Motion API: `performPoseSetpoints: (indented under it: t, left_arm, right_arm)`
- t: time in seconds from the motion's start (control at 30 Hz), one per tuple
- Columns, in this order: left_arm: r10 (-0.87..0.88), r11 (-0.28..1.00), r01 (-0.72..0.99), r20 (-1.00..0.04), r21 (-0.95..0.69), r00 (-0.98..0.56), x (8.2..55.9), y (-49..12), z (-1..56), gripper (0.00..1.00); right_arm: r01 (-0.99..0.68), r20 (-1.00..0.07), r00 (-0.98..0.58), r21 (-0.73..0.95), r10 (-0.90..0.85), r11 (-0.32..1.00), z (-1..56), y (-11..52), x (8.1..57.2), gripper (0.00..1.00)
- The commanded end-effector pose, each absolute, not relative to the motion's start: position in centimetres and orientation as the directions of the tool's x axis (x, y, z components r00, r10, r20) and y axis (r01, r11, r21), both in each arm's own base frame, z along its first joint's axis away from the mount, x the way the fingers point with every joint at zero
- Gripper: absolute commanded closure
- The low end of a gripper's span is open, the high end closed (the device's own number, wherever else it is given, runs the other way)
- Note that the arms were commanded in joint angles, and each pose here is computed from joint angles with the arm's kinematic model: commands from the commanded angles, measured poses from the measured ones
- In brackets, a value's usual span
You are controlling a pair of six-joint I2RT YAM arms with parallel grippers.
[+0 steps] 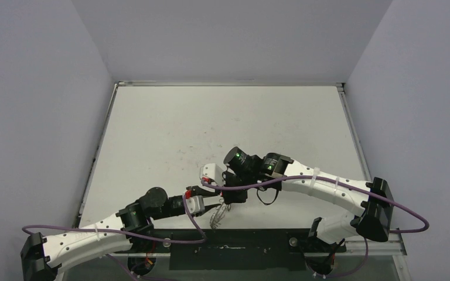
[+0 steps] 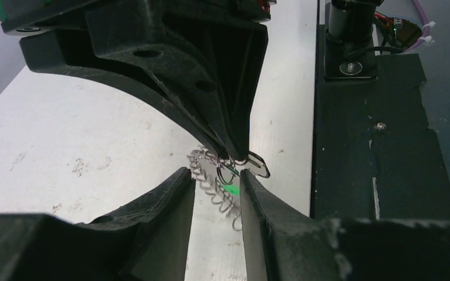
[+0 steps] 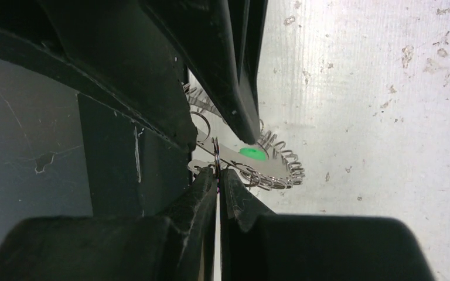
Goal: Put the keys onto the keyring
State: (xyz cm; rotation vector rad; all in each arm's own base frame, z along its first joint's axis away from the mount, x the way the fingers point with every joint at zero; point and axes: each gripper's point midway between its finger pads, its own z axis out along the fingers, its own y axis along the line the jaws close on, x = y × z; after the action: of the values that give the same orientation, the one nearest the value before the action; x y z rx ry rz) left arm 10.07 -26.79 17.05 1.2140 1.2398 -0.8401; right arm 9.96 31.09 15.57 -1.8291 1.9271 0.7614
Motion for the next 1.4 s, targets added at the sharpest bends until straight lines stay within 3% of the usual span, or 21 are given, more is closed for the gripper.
performPoseSetpoints:
  t: [0.0, 0.3, 0.6, 0.73, 0.87, 1.0, 1.13, 1.27, 1.37]
  left_arm:
    - [0.016, 0.205, 0.955, -0.977, 0.213, 0.215, 9.8, -27.9, 19.7, 0.68]
    - [0.094, 0.179, 0.958, -0.973, 0.223, 0.209, 9.8, -27.9, 18.0, 0.78]
    - [0.122, 0.158, 0.962, -0.971, 0.222, 0.204, 9.8, -28.3, 17.1, 0.99]
    - [0.128, 0.147, 0.964, -0.970, 0.224, 0.206, 9.7, -28.5, 16.9, 0.98]
    - [0.123, 0.144, 0.964, -0.970, 0.225, 0.208, 9.7, -28.6, 17.0, 0.84]
    - [0.115, 0.134, 0.965, -0.971, 0.226, 0.211, 9.5, -28.6, 17.0, 0.83]
    - [0.105, 0.109, 0.969, -0.972, 0.222, 0.211, 9.0, -28.8, 17.0, 0.87]
    - [0.104, 0.102, 0.971, -0.973, 0.217, 0.206, 8.9, -28.7, 16.7, 1.00]
    - [0.103, 0.114, 0.970, -0.973, 0.217, 0.205, 8.9, -28.5, 16.6, 1.00]
  right_arm:
    - [-0.993, -0.676, -0.065, 0.118, -0.734, -0.021, 17.7, 33.0, 9.8, 1.00]
    - [-0.993, -0.686, -0.053, 0.114, -0.726, -0.036, 18.0, 33.4, 9.5, 1.00]
    - [-0.993, -0.699, -0.037, 0.106, -0.714, -0.053, 18.4, 33.8, 9.1, 1.00]
    - [-0.994, -0.702, -0.035, 0.098, -0.712, -0.049, 18.4, 33.9, 9.3, 1.00]
    - [-0.995, -0.708, -0.034, 0.093, -0.705, -0.046, 18.5, 34.0, 9.4, 1.00]
    - [-0.995, -0.710, -0.031, 0.086, -0.704, -0.043, 18.5, 34.0, 9.5, 1.00]
    - [-0.996, -0.711, -0.032, 0.080, -0.703, -0.036, 18.4, 34.0, 9.7, 1.00]
    - [-0.997, -0.706, -0.031, 0.068, -0.708, -0.024, 18.3, 33.9, 10.0, 1.00]
    - [-0.998, -0.696, -0.036, 0.061, -0.717, -0.008, 17.9, 33.6, 10.3, 1.00]
